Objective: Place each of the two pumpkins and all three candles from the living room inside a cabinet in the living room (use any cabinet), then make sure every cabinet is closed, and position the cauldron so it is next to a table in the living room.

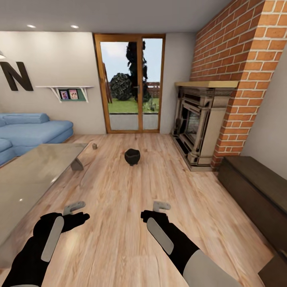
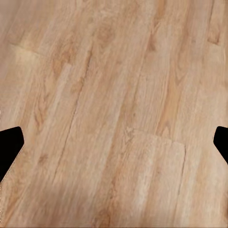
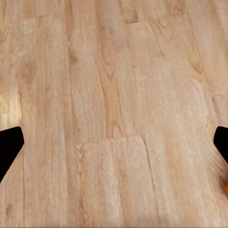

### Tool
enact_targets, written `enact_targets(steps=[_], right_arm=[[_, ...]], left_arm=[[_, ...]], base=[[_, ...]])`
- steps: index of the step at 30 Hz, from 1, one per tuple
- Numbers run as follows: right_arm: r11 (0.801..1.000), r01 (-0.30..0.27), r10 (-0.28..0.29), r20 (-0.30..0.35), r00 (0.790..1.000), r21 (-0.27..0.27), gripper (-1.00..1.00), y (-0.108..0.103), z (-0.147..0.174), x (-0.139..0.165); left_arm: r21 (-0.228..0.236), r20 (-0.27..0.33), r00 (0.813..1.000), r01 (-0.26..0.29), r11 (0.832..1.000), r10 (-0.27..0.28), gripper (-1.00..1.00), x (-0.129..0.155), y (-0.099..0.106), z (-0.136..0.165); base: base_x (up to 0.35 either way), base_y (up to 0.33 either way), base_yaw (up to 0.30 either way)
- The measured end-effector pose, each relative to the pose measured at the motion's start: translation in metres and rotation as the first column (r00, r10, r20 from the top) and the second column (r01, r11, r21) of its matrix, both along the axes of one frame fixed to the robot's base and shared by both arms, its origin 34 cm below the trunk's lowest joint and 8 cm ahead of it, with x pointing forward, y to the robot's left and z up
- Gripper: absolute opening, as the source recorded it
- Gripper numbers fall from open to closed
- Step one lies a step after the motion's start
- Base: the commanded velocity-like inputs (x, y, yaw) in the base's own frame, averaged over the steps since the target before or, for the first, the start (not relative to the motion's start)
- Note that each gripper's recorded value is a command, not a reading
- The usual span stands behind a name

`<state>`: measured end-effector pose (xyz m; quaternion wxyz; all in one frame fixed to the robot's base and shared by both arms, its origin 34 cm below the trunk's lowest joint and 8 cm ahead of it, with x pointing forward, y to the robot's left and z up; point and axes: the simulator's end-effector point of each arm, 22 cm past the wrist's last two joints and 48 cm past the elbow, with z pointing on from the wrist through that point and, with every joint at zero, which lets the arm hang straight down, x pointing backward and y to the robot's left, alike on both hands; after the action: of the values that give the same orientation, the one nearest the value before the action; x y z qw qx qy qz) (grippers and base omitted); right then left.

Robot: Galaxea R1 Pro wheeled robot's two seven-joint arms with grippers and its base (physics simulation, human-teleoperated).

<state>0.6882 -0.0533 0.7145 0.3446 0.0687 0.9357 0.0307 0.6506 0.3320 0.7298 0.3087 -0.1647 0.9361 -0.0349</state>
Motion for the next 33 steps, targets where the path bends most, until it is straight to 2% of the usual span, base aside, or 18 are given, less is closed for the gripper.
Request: enact_targets(steps=[18, 28, 33], right_arm=[[1.0, 0.0, 0.0, 0.0, 1.0, 0.001, 1.0, 0.0, 0.0, 0.0], [1.0, 0.006, -0.006, -0.009, 1.0, -0.001, 1.0, -0.002, -0.004, 0.0], [1.0, 0.011, -0.011, -0.01, 1.0, -0.011, 1.0, -0.004, -0.004, -0.001]], left_arm=[[0.02, -0.016, 1.0, -0.001, 1.0, 0.001, 1.0, -0.003, 0.01, -0.005], [0.018, -0.12, 0.993, -0.017, 1.0, 0.019, 1.0, -0.023, 0.015, -0.052], [0.022, -0.187, 0.98, -0.067, 0.997, 0.07, 1.0, -0.047, 0.021, -0.11]], base=[[0.175, 0.264, 0.0], [0.266, 0.23, -0.097], [0.278, 0.217, -0.025]])
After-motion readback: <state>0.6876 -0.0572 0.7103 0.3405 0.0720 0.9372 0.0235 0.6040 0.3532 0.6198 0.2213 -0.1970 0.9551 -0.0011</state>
